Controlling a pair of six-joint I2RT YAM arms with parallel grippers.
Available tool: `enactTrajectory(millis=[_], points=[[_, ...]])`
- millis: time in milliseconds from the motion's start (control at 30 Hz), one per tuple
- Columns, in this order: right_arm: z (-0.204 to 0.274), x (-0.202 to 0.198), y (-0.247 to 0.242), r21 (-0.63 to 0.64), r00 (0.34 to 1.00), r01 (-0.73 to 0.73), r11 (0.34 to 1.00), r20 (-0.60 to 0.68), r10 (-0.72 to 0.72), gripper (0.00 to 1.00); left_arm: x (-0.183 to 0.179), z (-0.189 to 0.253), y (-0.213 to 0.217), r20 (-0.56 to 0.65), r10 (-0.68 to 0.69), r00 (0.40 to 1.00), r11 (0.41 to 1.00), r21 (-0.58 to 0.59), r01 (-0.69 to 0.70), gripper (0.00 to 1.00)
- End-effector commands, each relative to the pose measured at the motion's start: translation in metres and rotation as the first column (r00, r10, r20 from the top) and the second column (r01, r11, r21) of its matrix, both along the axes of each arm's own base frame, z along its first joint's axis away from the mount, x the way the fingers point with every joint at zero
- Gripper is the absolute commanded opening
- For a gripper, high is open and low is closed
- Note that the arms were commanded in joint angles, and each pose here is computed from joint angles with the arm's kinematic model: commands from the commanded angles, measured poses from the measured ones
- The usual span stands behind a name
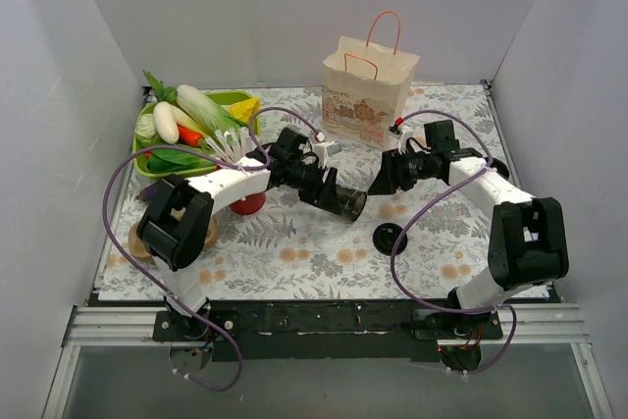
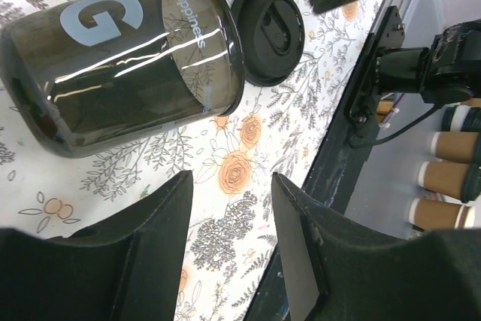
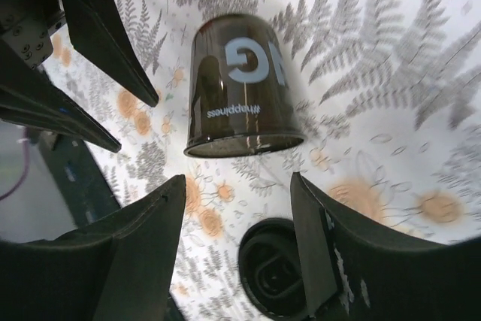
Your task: Pack the takeout coffee
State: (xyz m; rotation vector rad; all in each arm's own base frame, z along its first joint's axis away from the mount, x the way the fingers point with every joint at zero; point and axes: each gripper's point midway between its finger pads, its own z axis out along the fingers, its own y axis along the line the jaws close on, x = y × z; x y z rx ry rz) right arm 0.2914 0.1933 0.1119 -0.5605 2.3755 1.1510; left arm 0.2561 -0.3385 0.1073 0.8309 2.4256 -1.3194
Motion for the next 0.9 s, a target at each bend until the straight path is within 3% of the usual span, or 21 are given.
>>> enactTrajectory(millis=[0, 133, 300, 400, 533, 567, 667, 767, 867], points=[[0.028, 0.02, -0.01, -0.1, 0.945, -0.124, 0.987, 0.29, 0.149, 0.65, 0.022, 0.036, 0.0, 0.193, 0.012, 0.981, 0.999, -0.034, -0.006, 0.47], [0.009, 0.033, -0.007, -0.224, 0.848, -0.263, 0.939, 0.41, 0.335, 0.63, 0.029, 0.03, 0.0, 0.19, 0.03, 0.981, 1.0, -0.007, -0.029, 0.47], [-0.007, 0.047, 0.001, -0.42, 0.632, -0.403, 0.813, 0.516, 0.579, 0.62, 0.031, 0.035, 0.002, 0.208, 0.021, 0.978, 1.0, 0.013, -0.024, 0.47], [-0.017, 0.051, 0.005, -0.487, 0.539, -0.446, 0.751, 0.524, 0.66, 0.62, 0.031, 0.04, 0.006, 0.226, 0.024, 0.974, 0.999, 0.024, -0.03, 0.47], [-0.024, 0.057, 0.017, -0.507, 0.496, -0.46, 0.729, 0.534, 0.685, 0.61, 0.031, 0.041, 0.01, 0.238, 0.036, 0.97, 0.998, 0.038, -0.046, 0.47], [-0.025, 0.058, 0.02, -0.508, 0.488, -0.464, 0.725, 0.537, 0.688, 0.58, 0.033, 0.041, 0.01, 0.246, 0.042, 0.968, 0.998, 0.04, -0.053, 0.47], [-0.029, 0.056, 0.032, -0.507, 0.463, -0.505, 0.699, 0.524, 0.715, 0.33, 0.034, 0.043, 0.011, 0.254, 0.043, 0.966, 0.998, 0.042, -0.055, 0.47], [-0.029, 0.047, 0.036, -0.481, 0.484, -0.545, 0.687, 0.488, 0.726, 0.1, 0.038, 0.044, 0.013, 0.269, 0.052, 0.962, 0.996, 0.056, -0.07, 0.47], [-0.019, 0.037, 0.037, -0.434, 0.546, -0.548, 0.715, 0.462, 0.699, 0.01, 0.041, 0.05, 0.016, 0.295, 0.068, 0.953, 0.994, 0.059, -0.09, 0.47]])
